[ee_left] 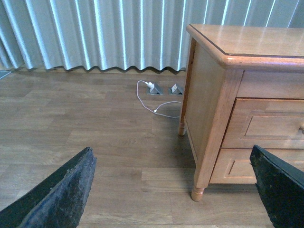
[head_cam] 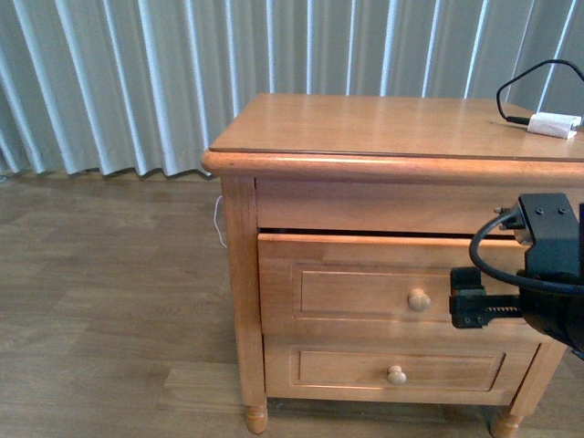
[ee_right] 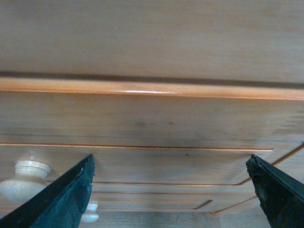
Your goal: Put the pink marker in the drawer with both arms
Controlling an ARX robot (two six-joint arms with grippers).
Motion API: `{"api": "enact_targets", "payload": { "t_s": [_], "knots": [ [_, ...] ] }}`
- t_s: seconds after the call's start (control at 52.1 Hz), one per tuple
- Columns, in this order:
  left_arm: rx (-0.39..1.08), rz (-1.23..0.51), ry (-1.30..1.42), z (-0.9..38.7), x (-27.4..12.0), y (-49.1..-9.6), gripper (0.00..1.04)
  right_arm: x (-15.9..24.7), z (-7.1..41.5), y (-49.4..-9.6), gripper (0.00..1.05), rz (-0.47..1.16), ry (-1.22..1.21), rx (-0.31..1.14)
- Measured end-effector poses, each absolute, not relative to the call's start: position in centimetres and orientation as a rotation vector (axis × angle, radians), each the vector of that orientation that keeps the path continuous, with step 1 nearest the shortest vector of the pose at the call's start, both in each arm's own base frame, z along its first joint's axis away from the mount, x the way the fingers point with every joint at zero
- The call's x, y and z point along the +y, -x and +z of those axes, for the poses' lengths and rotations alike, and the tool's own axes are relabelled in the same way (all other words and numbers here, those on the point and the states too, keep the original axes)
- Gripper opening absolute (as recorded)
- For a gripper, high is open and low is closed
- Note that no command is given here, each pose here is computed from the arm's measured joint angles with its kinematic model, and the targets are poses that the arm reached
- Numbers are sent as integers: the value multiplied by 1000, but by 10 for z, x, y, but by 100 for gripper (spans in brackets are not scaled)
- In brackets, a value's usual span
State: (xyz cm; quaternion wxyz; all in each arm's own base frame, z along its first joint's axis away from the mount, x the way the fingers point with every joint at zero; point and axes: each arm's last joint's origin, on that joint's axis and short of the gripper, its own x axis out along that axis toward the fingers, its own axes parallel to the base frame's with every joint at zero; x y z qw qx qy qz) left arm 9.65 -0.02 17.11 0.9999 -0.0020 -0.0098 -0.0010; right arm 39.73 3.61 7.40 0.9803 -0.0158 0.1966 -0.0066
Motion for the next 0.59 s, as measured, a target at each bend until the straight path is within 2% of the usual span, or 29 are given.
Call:
{"api": "enact_targets", "payload": {
  "t_s": [0.345, 0.595],
  "knots": [
    [-20, -2, 4, 171, 0, -97, 98, 39, 68, -402, 96, -9, 19, 415],
    [-20, -2, 4, 171, 0, -96, 98, 36, 115, -362, 96, 21, 13, 388]
  ]
}}
